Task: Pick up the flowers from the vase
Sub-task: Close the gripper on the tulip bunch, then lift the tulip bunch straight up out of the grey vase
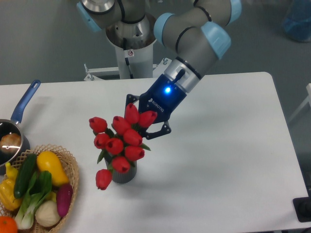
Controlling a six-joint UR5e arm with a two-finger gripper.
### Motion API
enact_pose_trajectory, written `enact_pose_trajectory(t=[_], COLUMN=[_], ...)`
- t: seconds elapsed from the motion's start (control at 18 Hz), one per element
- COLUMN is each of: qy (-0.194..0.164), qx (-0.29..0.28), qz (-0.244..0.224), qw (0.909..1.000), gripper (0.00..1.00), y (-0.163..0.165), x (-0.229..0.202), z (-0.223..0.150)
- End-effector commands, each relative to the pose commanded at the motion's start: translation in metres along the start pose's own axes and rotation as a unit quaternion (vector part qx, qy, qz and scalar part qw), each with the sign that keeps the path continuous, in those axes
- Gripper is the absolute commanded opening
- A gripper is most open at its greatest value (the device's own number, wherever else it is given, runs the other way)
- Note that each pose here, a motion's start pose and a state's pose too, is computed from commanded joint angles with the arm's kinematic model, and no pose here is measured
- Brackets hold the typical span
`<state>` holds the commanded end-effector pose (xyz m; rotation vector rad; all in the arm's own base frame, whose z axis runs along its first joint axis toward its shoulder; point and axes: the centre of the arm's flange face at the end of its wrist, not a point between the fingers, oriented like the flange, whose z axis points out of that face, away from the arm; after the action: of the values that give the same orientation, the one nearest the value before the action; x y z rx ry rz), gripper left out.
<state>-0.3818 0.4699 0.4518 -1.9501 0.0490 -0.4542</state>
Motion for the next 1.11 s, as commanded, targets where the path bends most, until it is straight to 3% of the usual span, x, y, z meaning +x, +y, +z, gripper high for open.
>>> enact_pose_trajectory(t=[0.44, 0.89, 1.11], qy=[0.009, 0.008, -0.006], qx=[0.055, 0.079, 0.075], qz=[-0.037, -0.034, -0.003], qw=[0.9977, 0.9962, 0.9971], gripper=[0.03, 0.03, 0.06], y=[-0.022, -0.029, -0.040], x=[-0.004, -0.004, -0.004], z=[-0.035, -0.057, -0.064])
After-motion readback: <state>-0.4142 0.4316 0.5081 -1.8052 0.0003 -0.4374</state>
